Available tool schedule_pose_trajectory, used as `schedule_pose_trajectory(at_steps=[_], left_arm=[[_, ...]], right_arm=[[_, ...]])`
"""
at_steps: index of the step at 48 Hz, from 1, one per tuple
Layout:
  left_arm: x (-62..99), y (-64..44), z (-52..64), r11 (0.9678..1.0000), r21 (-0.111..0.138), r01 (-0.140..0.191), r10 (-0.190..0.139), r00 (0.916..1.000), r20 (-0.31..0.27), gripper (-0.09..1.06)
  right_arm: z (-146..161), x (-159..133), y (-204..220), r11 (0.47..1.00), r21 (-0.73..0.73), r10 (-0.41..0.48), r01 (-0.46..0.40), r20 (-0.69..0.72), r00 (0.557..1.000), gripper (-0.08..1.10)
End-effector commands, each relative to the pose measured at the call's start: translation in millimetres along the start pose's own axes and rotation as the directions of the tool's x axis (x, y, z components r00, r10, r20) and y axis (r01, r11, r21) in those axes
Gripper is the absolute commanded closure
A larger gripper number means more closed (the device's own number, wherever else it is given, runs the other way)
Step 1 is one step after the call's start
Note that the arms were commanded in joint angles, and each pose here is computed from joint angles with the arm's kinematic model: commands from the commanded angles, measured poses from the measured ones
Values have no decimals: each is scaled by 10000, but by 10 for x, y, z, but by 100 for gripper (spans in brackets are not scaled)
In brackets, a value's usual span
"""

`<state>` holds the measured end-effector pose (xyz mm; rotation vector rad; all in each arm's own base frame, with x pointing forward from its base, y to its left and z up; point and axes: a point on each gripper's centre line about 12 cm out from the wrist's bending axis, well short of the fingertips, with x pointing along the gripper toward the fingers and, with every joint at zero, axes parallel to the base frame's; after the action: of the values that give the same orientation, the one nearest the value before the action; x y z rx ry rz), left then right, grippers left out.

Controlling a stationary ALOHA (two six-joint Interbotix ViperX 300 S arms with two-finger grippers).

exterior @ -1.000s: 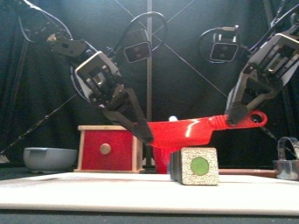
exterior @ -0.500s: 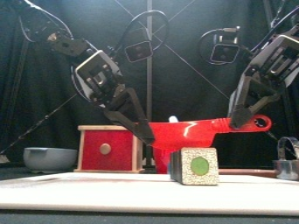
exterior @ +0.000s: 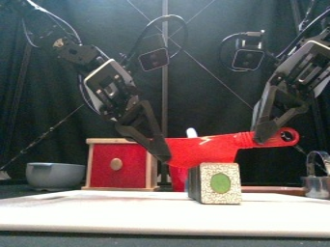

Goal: Place sushi on board then cut the sushi with the knife then place the pieces on the plate
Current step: Cut the sushi into 4 pieces

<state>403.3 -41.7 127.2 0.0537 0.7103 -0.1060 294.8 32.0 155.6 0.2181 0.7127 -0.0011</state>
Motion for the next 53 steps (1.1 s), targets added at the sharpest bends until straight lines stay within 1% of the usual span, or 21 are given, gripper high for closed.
schedule_pose_trajectory(at_steps=[1, 8, 18, 26, 34, 43, 50, 53], left_arm=[[-17, 28, 165, 10000, 22, -54, 53, 9989, 459, 58], [-17, 35, 171, 10000, 12, -66, 66, 9989, 474, 58], [-5, 34, 144, 10000, -4, -65, 65, 9992, 397, 58], [33, 27, 95, 10000, 6, -50, 50, 9997, 244, 58], [88, 32, 33, 10000, -35, -57, 57, 10000, 45, 58], [142, 32, -12, 10000, -20, -54, 53, 9999, -108, 58], [150, 32, -21, 10000, -35, -54, 54, 9999, -139, 58], [153, 31, -33, 10000, -4, -52, 52, 9998, -170, 58]], right_arm=[[110, -30, -10, 10000, 21, -19, 18, 365, 9993, 67], [113, -27, -33, 10000, 25, -79, 78, 365, 9993, 67], [89, -27, -40, 10000, 25, -95, 94, 306, 9995, 67], [60, 4, -43, 9999, 75, -121, 120, 170, 9998, 67], [-38, 102, -56, 9995, 221, -213, 219, -285, 9994, 67], [-131, 214, -77, 9983, 456, -335, 370, -747, 9966, 67], [-144, 246, -90, 9978, 502, -385, 429, -845, 9957, 67], [-140, 246, -103, 9979, 471, -415, 455, -837, 9956, 67]])
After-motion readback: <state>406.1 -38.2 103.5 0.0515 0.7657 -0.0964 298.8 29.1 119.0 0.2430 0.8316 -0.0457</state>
